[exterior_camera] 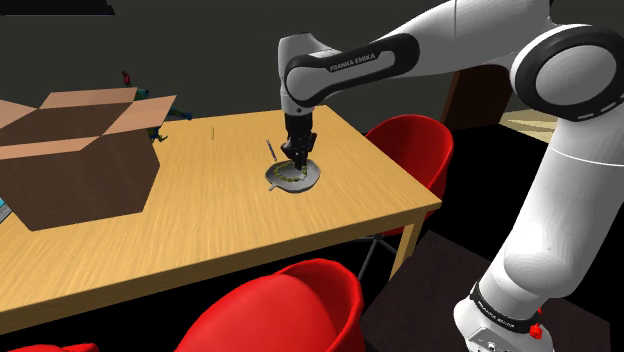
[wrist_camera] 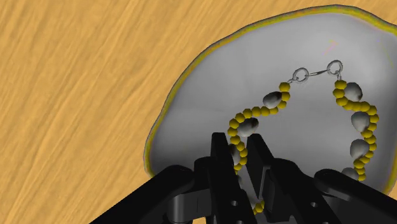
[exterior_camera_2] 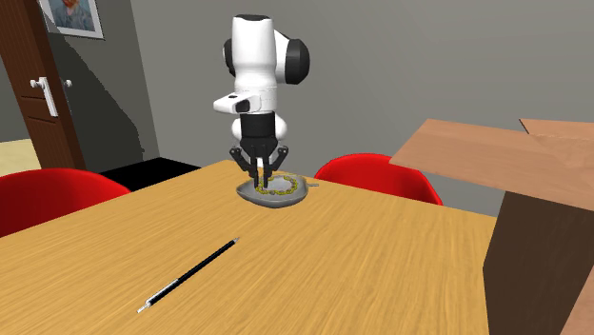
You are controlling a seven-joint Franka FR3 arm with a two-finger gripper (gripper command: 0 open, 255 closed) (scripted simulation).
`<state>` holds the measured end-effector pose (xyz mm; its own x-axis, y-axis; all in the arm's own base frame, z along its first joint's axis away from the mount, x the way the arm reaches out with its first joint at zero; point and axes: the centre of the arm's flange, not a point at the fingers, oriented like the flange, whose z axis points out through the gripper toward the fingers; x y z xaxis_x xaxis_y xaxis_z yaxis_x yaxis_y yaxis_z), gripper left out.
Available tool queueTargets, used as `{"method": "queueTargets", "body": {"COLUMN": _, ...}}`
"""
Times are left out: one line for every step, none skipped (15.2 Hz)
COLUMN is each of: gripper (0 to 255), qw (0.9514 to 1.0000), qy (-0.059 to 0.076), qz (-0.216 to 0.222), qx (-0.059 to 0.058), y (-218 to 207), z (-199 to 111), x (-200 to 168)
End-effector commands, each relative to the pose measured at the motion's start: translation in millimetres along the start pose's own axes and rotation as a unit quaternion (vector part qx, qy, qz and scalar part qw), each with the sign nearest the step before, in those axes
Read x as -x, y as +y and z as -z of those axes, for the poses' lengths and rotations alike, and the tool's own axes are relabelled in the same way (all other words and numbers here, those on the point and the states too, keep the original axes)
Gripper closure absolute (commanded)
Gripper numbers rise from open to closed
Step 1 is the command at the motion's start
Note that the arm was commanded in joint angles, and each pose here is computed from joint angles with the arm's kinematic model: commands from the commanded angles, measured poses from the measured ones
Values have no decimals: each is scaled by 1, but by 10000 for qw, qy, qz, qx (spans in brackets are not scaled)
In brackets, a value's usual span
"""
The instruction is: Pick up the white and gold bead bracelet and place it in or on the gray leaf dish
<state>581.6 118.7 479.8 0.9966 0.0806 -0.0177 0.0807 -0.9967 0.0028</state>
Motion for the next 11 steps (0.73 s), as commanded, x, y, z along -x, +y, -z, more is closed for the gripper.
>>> {"method": "queueTargets", "body": {"gripper": 255, "qw": 10000, "qy": 1, "qz": 0, "qx": 0, "y": 0, "z": 0, "x": 0}}
{"method": "queueTargets", "body": {"gripper": 255, "qw": 10000, "qy": 1, "qz": 0, "qx": 0, "y": 0, "z": 0, "x": 0}}
{"method": "queueTargets", "body": {"gripper": 255, "qw": 10000, "qy": 1, "qz": 0, "qx": 0, "y": 0, "z": 0, "x": 0}}
{"method": "queueTargets", "body": {"gripper": 255, "qw": 10000, "qy": 1, "qz": 0, "qx": 0, "y": 0, "z": 0, "x": 0}}
{"method": "queueTargets", "body": {"gripper": 0, "qw": 10000, "qy": 1, "qz": 0, "qx": 0, "y": 0, "z": 0, "x": 0}}
{"method": "queueTargets", "body": {"gripper": 0, "qw": 10000, "qy": 1, "qz": 0, "qx": 0, "y": 0, "z": 0, "x": 0}}
{"method": "queueTargets", "body": {"gripper": 0, "qw": 10000, "qy": 1, "qz": 0, "qx": 0, "y": 0, "z": 0, "x": 0}}
{"method": "queueTargets", "body": {"gripper": 0, "qw": 10000, "qy": 1, "qz": 0, "qx": 0, "y": 0, "z": 0, "x": 0}}
{"method": "queueTargets", "body": {"gripper": 0, "qw": 10000, "qy": 1, "qz": 0, "qx": 0, "y": 0, "z": 0, "x": 0}}
{"method": "queueTargets", "body": {"gripper": 0, "qw": 10000, "qy": 1, "qz": 0, "qx": 0, "y": 0, "z": 0, "x": 0}}
{"method": "queueTargets", "body": {"gripper": 0, "qw": 10000, "qy": 1, "qz": 0, "qx": 0, "y": 0, "z": 13, "x": 0}}
